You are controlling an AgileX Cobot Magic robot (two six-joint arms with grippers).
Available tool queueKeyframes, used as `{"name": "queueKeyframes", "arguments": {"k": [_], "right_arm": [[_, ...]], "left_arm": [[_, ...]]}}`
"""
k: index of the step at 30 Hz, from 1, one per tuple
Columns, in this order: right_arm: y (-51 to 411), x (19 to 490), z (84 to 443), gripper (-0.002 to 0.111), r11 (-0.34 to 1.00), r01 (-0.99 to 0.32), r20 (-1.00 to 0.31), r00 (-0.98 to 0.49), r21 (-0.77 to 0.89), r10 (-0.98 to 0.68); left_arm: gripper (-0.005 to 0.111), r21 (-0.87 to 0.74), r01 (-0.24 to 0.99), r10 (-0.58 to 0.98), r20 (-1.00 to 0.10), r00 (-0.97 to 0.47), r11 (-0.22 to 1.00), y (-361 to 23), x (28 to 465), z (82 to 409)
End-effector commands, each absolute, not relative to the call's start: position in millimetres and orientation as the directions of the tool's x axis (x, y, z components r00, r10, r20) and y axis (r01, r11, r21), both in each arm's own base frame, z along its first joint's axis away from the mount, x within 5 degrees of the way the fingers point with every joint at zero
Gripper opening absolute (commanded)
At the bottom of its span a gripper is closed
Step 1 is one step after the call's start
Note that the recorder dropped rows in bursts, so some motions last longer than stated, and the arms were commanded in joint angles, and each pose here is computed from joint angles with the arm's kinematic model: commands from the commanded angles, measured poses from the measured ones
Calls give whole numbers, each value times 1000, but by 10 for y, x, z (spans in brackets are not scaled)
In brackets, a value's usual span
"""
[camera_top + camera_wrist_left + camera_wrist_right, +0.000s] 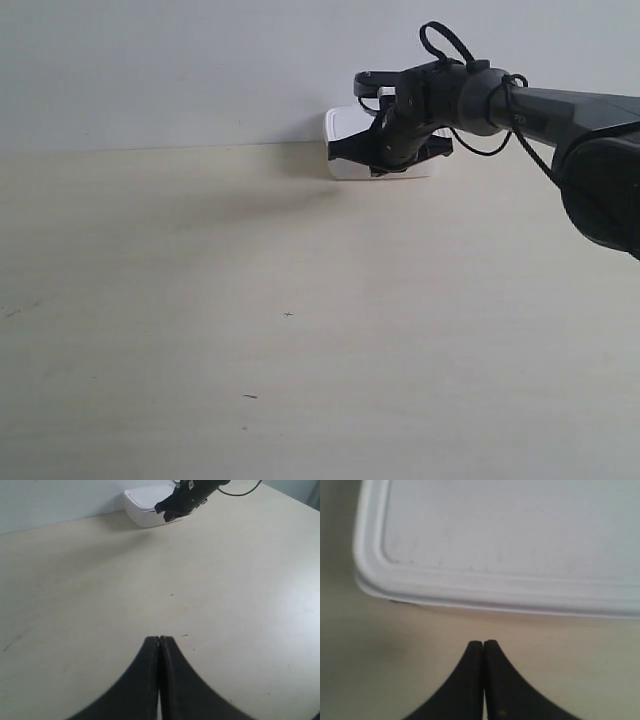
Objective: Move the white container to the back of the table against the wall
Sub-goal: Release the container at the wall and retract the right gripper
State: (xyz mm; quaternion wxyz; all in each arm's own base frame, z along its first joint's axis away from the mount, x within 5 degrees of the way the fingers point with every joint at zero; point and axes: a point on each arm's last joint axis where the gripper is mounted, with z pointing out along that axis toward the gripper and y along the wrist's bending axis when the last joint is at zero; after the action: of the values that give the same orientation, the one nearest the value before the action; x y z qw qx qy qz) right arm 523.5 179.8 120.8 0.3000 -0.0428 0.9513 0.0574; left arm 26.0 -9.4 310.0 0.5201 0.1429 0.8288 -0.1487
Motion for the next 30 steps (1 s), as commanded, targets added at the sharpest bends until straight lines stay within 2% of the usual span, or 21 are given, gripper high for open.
{"name": "queueKeyframes", "arguments": {"k": [1, 5, 9, 14, 17, 22, 25, 27, 30], "right_arm": [[1809, 5142, 1393, 0, 991, -109, -585, -810, 77, -44], [1784, 5002, 1426, 0, 991, -113, -573, -818, 78, -49], [1769, 4805, 1582, 0, 987, -135, -600, -798, 90, -54], [1703, 4442, 1771, 0, 980, -160, -638, -768, 114, -51], [1631, 4223, 1898, 0, 978, -164, -658, -752, 129, -40], [1447, 3649, 2188, 0, 969, -163, -706, -708, 186, 16], [1330, 3331, 2357, 0, 959, -186, -758, -651, 214, 43], [1235, 3078, 2491, 0, 951, -206, -796, -602, 230, 62], [1082, 2672, 2611, 0, 938, -237, -845, -527, 252, 94]], "left_arm": [[0, -130, 351, 39, -898, -437, 927, 18, 97, 3031], [0, -169, 312, -7, -887, -461, 935, 136, -87, 2937], [0, -169, 268, 5, -837, -547, 949, 183, -154, 2871], [0, -158, 232, -18, -858, -513, 960, 215, -195, 2964], [0, -227, 171, -117, -864, -490, 959, 233, -259, 3075], [0, -183, 109, -130, -919, -373, 977, 253, -450, 3337], [0, -143, 35, -124, -936, -330, 989, 202, -466, 3364], [0, -150, 10, -144, -965, -221, 989, 132, -406, 3425], [0, -137, 50, -134, -989, -59, 989, -23, -217, 3425]]}}
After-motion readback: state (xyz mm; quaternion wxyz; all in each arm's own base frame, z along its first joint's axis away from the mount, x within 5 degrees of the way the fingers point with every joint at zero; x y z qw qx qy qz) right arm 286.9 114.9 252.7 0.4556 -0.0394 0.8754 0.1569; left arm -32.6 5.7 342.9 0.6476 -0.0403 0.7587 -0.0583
